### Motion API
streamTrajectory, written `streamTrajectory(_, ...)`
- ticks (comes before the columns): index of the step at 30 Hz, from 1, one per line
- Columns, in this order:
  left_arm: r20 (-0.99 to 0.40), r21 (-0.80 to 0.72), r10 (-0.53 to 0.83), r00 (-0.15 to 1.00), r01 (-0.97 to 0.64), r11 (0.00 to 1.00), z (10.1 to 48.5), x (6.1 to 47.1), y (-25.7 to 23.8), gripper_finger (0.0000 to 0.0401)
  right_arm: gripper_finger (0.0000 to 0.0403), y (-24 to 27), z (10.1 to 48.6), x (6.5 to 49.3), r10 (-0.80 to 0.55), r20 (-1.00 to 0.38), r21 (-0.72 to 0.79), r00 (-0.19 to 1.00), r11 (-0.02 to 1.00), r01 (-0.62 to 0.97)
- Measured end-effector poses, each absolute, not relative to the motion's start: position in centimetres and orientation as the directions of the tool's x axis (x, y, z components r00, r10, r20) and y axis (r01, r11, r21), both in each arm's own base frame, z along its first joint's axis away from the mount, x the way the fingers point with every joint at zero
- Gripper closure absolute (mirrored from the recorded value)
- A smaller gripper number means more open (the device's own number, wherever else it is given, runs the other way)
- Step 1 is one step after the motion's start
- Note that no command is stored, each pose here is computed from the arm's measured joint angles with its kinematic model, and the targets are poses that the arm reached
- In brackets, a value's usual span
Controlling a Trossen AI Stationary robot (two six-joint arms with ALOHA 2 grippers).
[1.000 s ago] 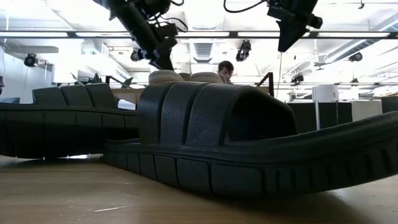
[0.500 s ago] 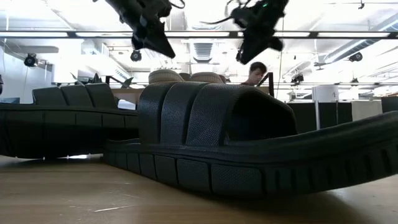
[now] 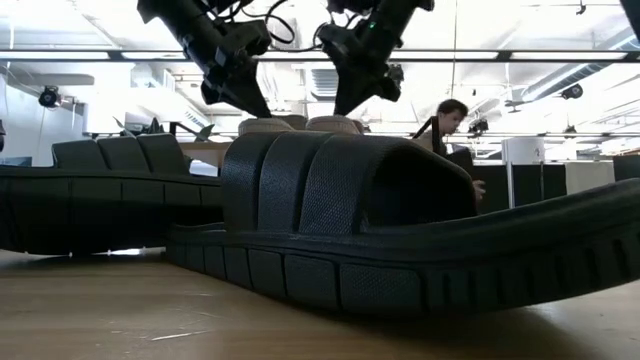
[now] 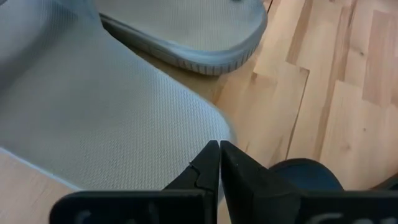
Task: Pick and place slides into the shelf
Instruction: Adjust the gray slides on the shelf
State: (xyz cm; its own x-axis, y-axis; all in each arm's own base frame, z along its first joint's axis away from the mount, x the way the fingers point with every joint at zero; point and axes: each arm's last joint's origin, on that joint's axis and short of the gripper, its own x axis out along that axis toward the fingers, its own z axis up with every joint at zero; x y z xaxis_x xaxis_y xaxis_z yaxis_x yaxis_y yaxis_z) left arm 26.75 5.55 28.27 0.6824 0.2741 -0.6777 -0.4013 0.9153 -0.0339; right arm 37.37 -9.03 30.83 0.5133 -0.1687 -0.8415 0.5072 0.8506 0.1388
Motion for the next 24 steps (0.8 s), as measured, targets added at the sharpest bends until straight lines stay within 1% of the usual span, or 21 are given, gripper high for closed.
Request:
streamTrajectory(5, -0.663, -0.031, 0.279, 0.695, -0.398, 0.917, 28.3, 26.9, 5.6, 0.0401, 0.0394, -8.9, 30.0, 37.9, -0.142, -0.86, 0.143, 0.491, 0.856, 0.497)
streamTrajectory(8, -0.653, -0.001, 0.297, 0.696, -0.393, 0.919, 28.5, 26.9, 5.6, 0.0401, 0.0394, -8.7, 29.5, 37.7, -0.135, -0.872, 0.139, 0.471, 0.853, 0.503)
streamTrajectory(13, -0.622, 0.018, 0.317, 0.716, -0.392, 0.92, 28.7, 27.1, 5.9, 0.0401, 0.0394, -8.2, 29.5, 37.5, -0.129, -0.878, 0.135, 0.46, 0.856, 0.499)
streamTrajectory(24, -0.598, 0.04, 0.351, 0.721, -0.411, 0.911, 28.9, 27.2, 6.7, 0.0401, 0.0394, -7.0, 29.6, 37.5, -0.111, -0.884, 0.149, 0.454, 0.853, 0.5)
